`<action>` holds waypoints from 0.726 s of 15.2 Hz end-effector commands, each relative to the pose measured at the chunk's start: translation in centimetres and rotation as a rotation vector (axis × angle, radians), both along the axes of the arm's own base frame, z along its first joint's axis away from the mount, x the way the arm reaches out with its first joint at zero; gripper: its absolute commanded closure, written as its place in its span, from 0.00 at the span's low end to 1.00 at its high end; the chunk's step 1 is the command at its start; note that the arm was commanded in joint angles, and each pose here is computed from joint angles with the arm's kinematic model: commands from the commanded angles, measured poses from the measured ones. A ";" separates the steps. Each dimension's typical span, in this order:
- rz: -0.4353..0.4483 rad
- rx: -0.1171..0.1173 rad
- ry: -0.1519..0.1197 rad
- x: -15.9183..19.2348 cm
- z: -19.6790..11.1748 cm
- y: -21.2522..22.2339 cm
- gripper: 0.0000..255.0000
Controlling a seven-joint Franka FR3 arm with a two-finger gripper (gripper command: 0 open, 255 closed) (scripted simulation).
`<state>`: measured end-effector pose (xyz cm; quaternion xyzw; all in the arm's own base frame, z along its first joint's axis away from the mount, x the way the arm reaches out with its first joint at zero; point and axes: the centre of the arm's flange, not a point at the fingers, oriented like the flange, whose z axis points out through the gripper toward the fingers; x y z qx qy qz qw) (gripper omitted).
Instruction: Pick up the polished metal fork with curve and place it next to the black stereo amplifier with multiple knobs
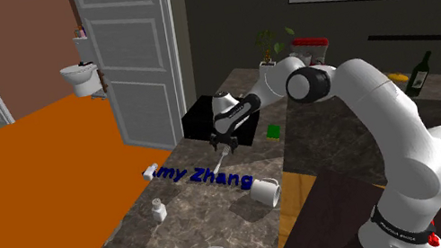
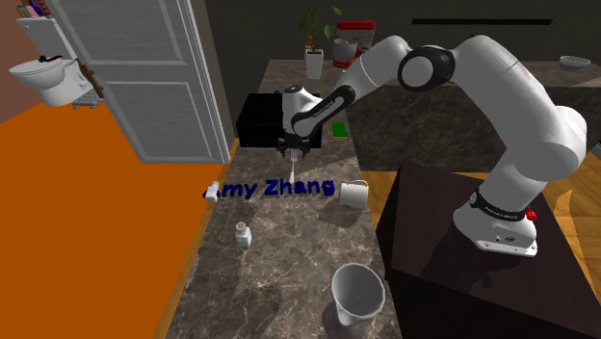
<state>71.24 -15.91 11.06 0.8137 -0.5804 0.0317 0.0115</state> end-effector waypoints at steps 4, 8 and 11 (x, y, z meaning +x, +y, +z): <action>0.000 0.000 -0.001 -0.1 4.4 0.2 0.00; 0.000 0.000 -0.001 -0.1 4.4 0.2 0.00; 0.000 0.000 -0.001 -0.1 4.4 0.2 0.00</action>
